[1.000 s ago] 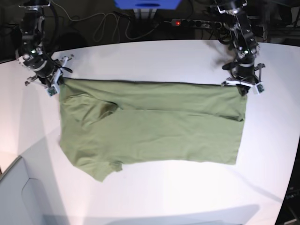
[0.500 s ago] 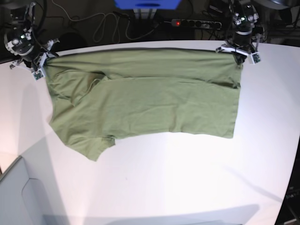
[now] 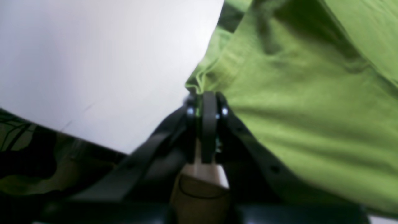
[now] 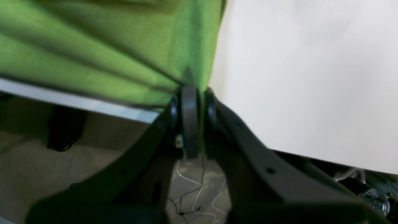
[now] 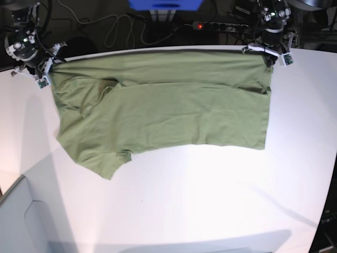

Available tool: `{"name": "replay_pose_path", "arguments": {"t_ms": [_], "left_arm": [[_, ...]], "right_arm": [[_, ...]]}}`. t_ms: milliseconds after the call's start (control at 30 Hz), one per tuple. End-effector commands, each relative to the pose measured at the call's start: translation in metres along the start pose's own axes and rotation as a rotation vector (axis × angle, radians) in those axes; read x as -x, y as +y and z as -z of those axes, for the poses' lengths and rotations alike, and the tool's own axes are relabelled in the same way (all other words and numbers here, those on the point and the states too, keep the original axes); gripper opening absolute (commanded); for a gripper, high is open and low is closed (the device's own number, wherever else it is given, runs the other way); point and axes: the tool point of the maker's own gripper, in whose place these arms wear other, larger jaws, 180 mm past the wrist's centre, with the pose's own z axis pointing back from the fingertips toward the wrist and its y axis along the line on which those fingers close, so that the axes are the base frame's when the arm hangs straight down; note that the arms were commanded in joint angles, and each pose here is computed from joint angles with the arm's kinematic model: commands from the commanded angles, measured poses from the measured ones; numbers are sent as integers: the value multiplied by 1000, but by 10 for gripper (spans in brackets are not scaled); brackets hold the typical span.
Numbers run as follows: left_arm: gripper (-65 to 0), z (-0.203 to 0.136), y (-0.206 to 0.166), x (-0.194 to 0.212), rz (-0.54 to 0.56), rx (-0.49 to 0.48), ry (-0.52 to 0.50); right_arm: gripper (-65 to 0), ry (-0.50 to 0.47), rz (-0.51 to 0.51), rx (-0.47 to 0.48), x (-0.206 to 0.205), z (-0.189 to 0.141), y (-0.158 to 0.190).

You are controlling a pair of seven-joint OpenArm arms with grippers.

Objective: Fold the T-shirt properly
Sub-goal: 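Drag the folded edge back toward the robot with both grippers, then open both grippers and release the shirt edge, then reach both grippers to the hem corners of the shirt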

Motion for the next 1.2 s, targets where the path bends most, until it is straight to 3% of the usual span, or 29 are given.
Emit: {"name": "replay_pose_path", "arguments": {"t_ms": [0, 167, 300, 567, 667, 833, 967, 1167], "left_arm": [[-650, -4, 2, -14, 11, -9, -48], [-502, -9, -1, -22, -4, -11, -73], [-473, -20, -6, -39, 14, -2, -120], [-369, -37, -15, -77, 40, 18, -226], [-356, -28, -22, -102, 31, 27, -293], [-355, -18, -36, -150, -6, 50, -424], [-355, -3, -44, -173, -47, 64, -471], [-355, 31, -48, -190, -49, 80, -369]], "right_arm": [[-609, -21, -27, 23, -7, -6, -9], [-373, -73, -54, 39, -26, -19, -5], [-261, -127, -41, 99, -40, -39, -15], [-258, -260, -87, 149, -84, -62, -29], [-258, -357, -105, 134, -125, -59, -26], [-258, -430, -111, 123, -194, -45, -35], [-258, -474, -94, 32, -252, -15, -30], [-255, -501, -6, -144, -321, 36, -21]]}}
